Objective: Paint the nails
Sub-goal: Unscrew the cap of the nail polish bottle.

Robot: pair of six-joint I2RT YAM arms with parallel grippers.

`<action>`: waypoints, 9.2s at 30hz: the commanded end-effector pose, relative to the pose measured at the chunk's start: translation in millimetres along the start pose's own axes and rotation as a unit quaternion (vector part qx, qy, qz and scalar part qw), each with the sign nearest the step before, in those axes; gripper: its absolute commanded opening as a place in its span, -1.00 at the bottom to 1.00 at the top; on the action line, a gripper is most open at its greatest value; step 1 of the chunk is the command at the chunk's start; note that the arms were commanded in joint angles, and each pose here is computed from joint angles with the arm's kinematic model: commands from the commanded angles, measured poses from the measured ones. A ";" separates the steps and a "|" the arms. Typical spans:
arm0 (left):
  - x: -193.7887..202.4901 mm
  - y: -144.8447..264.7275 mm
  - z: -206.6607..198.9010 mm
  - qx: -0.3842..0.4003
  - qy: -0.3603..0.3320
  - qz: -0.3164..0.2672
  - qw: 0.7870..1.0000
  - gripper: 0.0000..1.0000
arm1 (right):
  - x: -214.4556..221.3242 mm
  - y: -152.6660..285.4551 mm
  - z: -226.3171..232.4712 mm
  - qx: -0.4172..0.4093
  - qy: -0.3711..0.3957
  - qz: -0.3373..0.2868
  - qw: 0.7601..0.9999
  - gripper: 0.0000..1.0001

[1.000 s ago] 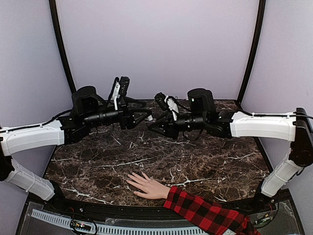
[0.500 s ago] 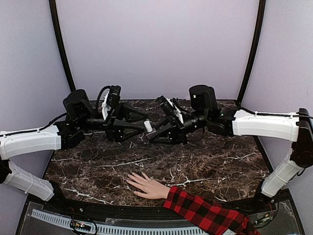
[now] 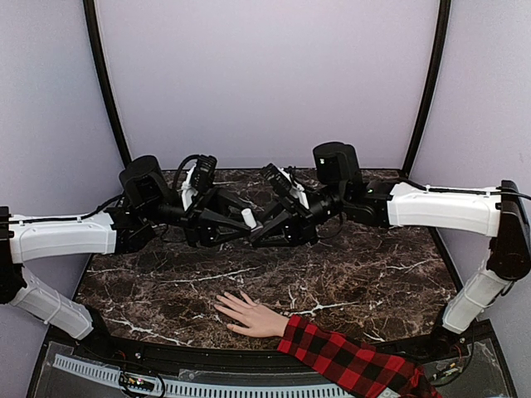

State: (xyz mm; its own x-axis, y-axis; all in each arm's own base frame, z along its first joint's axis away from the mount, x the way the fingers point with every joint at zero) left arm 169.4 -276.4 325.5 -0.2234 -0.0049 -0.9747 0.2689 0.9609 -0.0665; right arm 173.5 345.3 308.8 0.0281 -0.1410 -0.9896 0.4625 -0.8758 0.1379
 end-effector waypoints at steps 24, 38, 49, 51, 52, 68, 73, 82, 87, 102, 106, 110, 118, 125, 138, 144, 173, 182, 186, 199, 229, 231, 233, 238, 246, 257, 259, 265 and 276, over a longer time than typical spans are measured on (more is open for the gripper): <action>-12.2 -1.9 8.5 -0.082 0.005 -0.007 0.997 -1.00 | -13.5 -2.2 -13.2 0.089 0.029 0.026 0.995 -0.99; -12.5 4.2 41.6 -0.253 0.046 -0.017 0.966 -1.00 | -18.9 14.5 -35.2 0.270 0.020 0.035 0.962 -1.00; -6.0 10.0 79.0 -0.428 0.095 -0.070 0.896 -1.00 | -19.0 25.7 -64.1 0.434 0.007 0.051 0.900 -1.00; -3.2 7.6 85.2 -0.446 0.102 -0.071 0.886 -1.00 | -16.1 23.9 -67.8 0.445 0.013 0.057 0.893 -1.00; -1.0 4.9 88.0 -0.450 0.106 -0.071 0.884 -1.00 | -13.3 23.0 -69.8 0.455 0.013 0.061 0.888 -1.00; 17.1 0.2 117.2 -0.554 0.143 -0.097 0.814 -1.00 | -1.9 21.0 -84.3 0.542 0.011 0.081 0.836 -1.00; 15.1 1.2 114.4 -0.553 0.144 -0.100 0.815 -1.00 | 2.0 22.4 -82.7 0.547 0.008 0.087 0.833 -1.00; -12.2 10.4 90.3 -0.534 0.108 -0.107 0.832 -0.46 | 6.5 23.3 -76.6 0.533 0.017 0.099 0.840 -0.99; -24.2 17.7 77.5 -0.518 0.098 -0.110 0.843 -0.07 | 9.4 25.5 -71.3 0.524 0.015 0.102 0.846 -0.99; -37.4 44.9 40.3 -0.400 0.052 -0.079 0.912 0.50 | -0.1 30.3 -40.5 0.339 0.021 0.047 0.939 -0.98; -35.2 31.1 20.5 -0.265 0.023 -0.033 0.963 0.48 | -1.6 21.8 -21.8 0.212 0.032 0.029 0.976 -0.98; -33.1 22.4 7.1 -0.168 0.002 -0.014 0.986 0.39 | -4.4 16.8 -8.6 0.126 0.040 0.011 0.991 -0.98; -31.4 15.4 -0.3 -0.079 -0.012 -0.004 0.997 0.23 | -10.3 13.0 -2.5 0.057 0.037 0.001 0.998 -0.99; -28.3 10.5 1.3 -0.032 -0.005 0.000 0.999 0.04 | -13.0 10.5 -4.4 0.034 0.028 -0.003 0.999 -0.99; -22.7 1.9 3.9 0.000 0.009 0.007 1.000 -0.68 | -13.5 8.5 -6.3 0.019 0.019 -0.011 1.000 -0.99; -21.5 1.8 3.4 -0.004 0.012 0.008 1.000 -0.81 | -12.6 8.6 -9.1 0.025 0.016 -0.010 0.999 -0.99; -12.2 13.7 60.9 -0.305 0.071 -0.038 0.949 -1.00 | -1.5 35.6 -67.2 0.363 -0.036 0.038 0.930 -0.99; -6.6 17.3 94.3 -0.449 0.120 -0.079 0.882 -1.00 | 0.9 42.8 -87.5 0.452 -0.054 0.048 0.889 -0.99; 1.3 12.8 104.2 -0.489 0.138 -0.090 0.857 -1.00 | 1.0 44.3 -92.5 0.472 -0.059 0.048 0.878 -0.99; 8.5 3.1 111.1 -0.540 0.166 -0.079 0.821 -1.00 | 5.0 45.8 -94.1 0.496 -0.059 0.058 0.865 -0.99; -29.4 24.0 -7.0 -0.109 -0.009 -0.022 0.994 0.43 | -11.0 22.1 -8.7 0.108 0.013 0.025 0.994 -0.99; -26.5 21.2 -4.3 -0.093 -0.002 -0.020 0.995 0.41 | -12.2 21.0 -7.3 0.093 0.012 0.021 0.995 -0.99; -24.4 18.0 -1.6 -0.074 0.007 -0.018 0.997 0.38 | -13.2 20.1 -6.1 0.081 0.013 0.017 0.996 -1.00; -21.3 12.0 4.4 -0.055 0.019 -0.015 0.998 0.29 | -15.3 18.4 -6.6 0.069 0.015 0.014 0.997 -1.00; -17.4 6.2 6.4 -0.043 0.017 -0.014 0.999 0.15 | -10.2 14.8 -6.7 0.049 0.003 0.017 0.999 -1.00; -13.5 -1.4 10.7 -0.032 0.023 -0.007 0.999 -0.25 | -6.8 13.1 -5.7 0.043 -0.001 0.018 0.999 -1.00; -12.5 -2.1 11.2 -0.034 0.023 -0.005 0.999 -0.35 | -6.9 13.4 -5.7 0.044 -0.001 0.019 0.999 -1.00; -13.5 0.9 10.5 -0.065 0.019 -0.011 0.998 -0.78 | -6.6 15.4 -6.2 0.057 0.002 0.022 0.998 -1.00; -11.2 7.3 28.5 -0.185 0.039 -0.030 0.982 -1.00 | -10.4 32.6 -26.5 0.232 0.005 0.037 0.972 -1.00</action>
State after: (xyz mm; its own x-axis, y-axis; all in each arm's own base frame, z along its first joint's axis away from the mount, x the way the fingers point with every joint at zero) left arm 199.1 -280.0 323.5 -0.3161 -0.0239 -0.9484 -0.0099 0.9997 -0.0219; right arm 197.3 333.1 304.0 0.0151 -0.2499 -0.9682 0.2028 -0.9474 0.2477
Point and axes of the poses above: each gripper's point midway between its finger pads, its own y axis back along the fingers, its own z axis along the line the jaws close on, x = y × z, the point moved 9 cm from there along y, back along the fingers, and after that the axes turned 10 degrees about y, right-handed, at the moved point
